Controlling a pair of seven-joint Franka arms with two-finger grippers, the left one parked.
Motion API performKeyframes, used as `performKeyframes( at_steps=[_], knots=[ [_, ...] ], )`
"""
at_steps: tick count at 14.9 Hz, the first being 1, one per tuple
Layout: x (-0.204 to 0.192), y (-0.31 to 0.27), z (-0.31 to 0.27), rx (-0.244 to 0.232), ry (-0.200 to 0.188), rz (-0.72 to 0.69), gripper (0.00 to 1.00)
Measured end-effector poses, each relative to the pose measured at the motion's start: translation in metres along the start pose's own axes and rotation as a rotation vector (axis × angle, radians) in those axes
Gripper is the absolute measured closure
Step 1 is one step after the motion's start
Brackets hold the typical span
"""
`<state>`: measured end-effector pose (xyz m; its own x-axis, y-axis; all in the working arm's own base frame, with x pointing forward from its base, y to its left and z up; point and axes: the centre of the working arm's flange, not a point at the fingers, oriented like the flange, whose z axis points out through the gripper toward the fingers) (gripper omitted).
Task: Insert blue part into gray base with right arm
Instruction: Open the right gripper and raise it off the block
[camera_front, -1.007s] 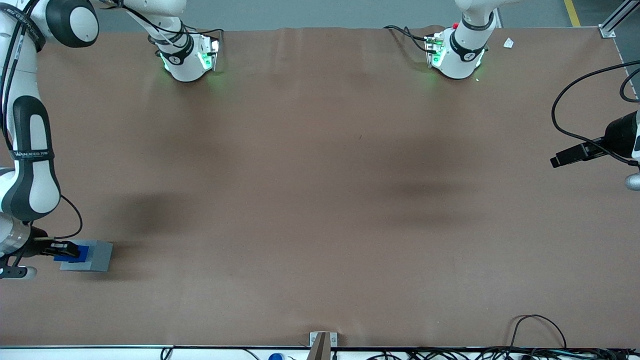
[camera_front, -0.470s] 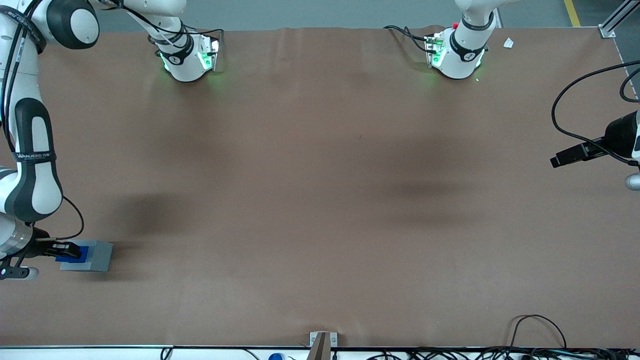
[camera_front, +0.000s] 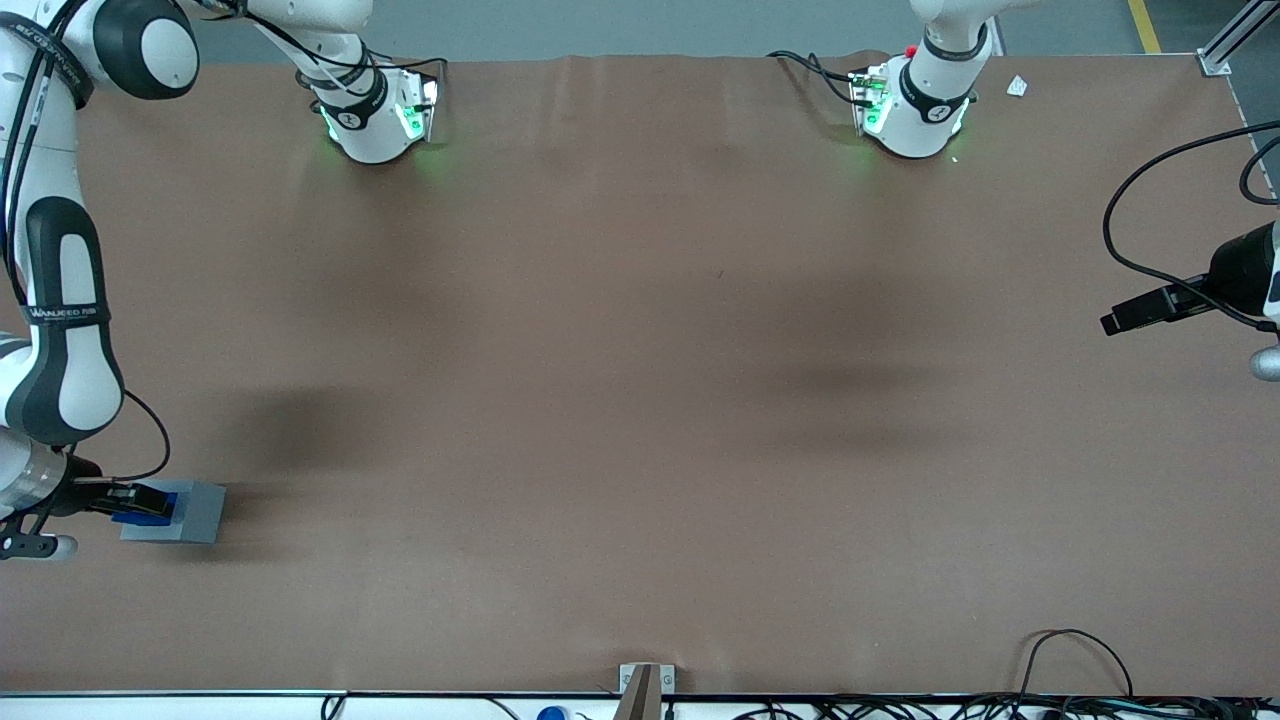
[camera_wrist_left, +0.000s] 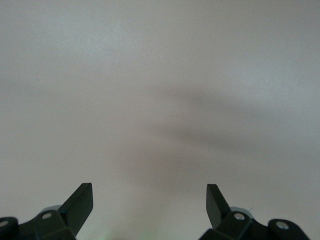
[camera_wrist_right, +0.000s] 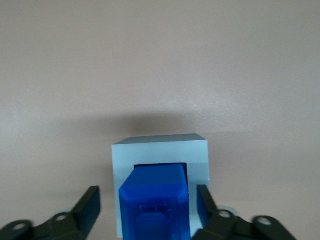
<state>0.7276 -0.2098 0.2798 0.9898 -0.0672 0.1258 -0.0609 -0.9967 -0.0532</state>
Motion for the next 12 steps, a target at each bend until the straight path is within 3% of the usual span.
performKeyframes(
  at_steps=[1,3,6,8,12],
  knots=[
    [0.0,0.0,0.0,0.003,0.001,0.002,0.01],
    [0.0,0.001,-0.002,0.006,-0.005,0.005,0.0],
    [-0.004,0.0,-0.026,0.028,-0.074,0.005,0.0],
    [-0.005,-0.007,-0.074,0.039,-0.099,-0.004,0.0],
    [-0.018,-0.031,-0.202,0.035,-0.063,-0.035,0.0]
  ],
)
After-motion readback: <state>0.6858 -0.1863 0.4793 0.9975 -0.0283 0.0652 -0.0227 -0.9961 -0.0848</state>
